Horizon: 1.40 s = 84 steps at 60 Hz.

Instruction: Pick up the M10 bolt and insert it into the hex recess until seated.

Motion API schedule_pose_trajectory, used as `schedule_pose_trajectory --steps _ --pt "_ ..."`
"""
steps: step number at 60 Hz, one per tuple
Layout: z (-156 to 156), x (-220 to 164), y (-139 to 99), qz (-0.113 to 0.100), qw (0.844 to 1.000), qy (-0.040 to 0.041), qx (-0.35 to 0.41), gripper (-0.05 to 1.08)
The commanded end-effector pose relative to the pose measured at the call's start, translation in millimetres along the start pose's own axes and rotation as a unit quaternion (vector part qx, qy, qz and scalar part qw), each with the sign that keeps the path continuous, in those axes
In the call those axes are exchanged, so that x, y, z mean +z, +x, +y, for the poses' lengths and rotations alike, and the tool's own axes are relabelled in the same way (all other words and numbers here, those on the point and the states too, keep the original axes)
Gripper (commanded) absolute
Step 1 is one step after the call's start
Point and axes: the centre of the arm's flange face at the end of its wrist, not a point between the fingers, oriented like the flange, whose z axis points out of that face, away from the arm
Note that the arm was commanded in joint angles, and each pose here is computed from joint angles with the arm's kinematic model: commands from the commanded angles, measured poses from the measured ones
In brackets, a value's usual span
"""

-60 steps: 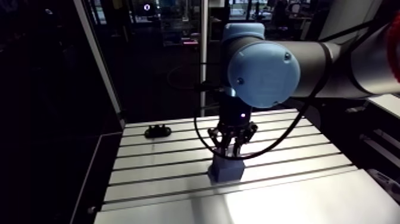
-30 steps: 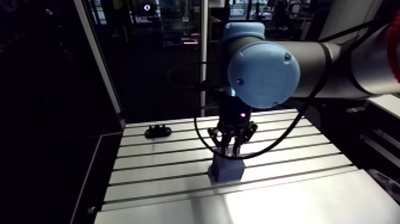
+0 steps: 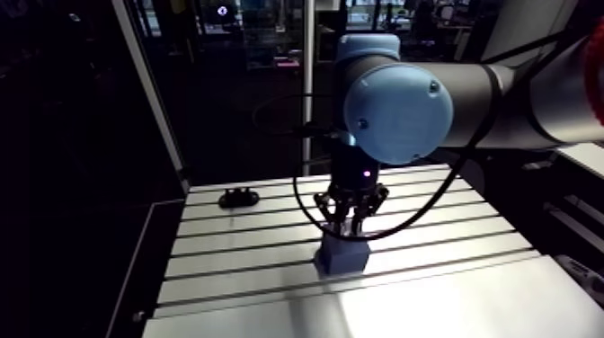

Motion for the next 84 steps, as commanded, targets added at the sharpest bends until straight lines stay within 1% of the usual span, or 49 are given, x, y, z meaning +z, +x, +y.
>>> schedule_pose_trajectory --steps 1,84 --pt "0.1 0.8 0.2 -0.001 1.0 0.0002 0.0 0.62" --pt "-0.2 4.8 -1.1 -0.005 1.0 0.0006 -0.003 0.68"
